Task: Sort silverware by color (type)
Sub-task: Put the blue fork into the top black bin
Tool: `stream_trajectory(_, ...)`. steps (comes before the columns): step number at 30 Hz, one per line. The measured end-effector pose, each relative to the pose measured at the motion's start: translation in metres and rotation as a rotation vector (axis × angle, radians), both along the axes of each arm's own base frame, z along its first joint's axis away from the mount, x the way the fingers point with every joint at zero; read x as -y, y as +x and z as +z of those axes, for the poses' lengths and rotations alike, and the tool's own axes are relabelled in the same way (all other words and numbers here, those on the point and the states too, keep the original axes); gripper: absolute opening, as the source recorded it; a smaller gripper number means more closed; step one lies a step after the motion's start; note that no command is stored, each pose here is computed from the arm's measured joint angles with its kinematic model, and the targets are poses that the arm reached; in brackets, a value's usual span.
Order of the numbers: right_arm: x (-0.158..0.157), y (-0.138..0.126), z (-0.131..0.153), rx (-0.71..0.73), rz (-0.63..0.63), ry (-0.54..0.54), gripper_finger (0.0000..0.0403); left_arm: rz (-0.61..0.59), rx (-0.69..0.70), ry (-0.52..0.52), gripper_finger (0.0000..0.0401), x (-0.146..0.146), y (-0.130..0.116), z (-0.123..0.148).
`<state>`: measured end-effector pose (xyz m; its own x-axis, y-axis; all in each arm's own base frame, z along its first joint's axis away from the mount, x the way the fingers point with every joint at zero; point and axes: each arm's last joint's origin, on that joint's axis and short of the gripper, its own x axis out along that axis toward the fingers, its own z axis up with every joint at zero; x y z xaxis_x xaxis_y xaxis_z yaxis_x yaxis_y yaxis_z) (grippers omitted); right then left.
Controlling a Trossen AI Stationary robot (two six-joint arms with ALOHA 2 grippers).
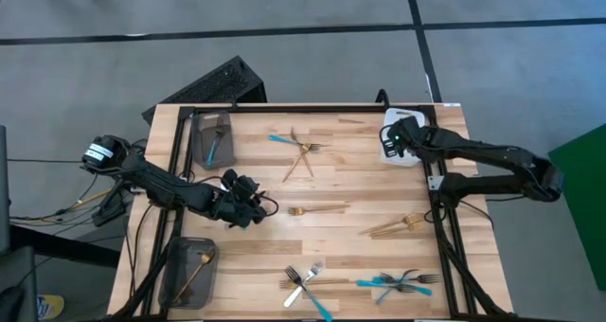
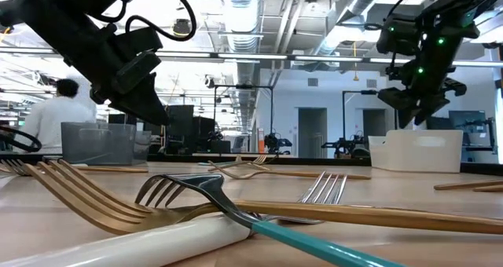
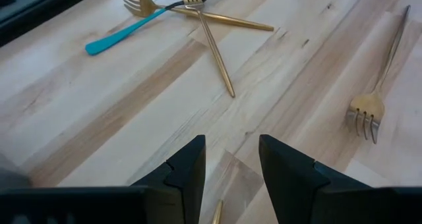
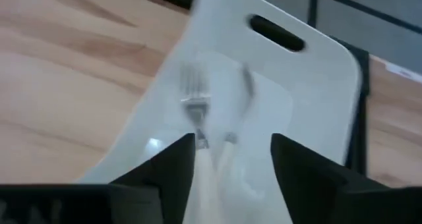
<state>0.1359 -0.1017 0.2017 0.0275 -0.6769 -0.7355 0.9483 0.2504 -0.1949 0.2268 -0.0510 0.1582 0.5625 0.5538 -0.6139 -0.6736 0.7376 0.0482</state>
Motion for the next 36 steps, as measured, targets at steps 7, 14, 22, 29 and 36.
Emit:
stream_trajectory(7, -0.014, 0.041, 0.012, 0.275, 0.189, -0.109, 0.0239, 0.031, 0.017, 0.059, 0.0130, -0.002, 0.000, 0.001)
stream_trajectory(14, -0.016, 0.106, 0.013, 0.524, 0.540, -0.195, 0.0239, 0.038, 0.020, 0.047, 0.0130, -0.004, 0.001, 0.001)
stream_trajectory(22, 0.015, 0.169, -0.001, 0.397, 0.616, -0.068, 0.0227, 0.016, -0.007, 0.064, 0.0130, -0.004, 0.000, 0.001)
stream_trajectory(29, 0.043, 0.217, -0.010, 0.198, 0.747, 0.044, 0.0216, 0.021, -0.020, 0.063, 0.0130, -0.005, -0.003, -0.004)
stream_trajectory(36, 0.068, 0.237, -0.025, 0.106, 0.764, 0.153, 0.0198, 0.069, -0.021, 0.017, 0.0130, -0.008, -0.016, -0.020)
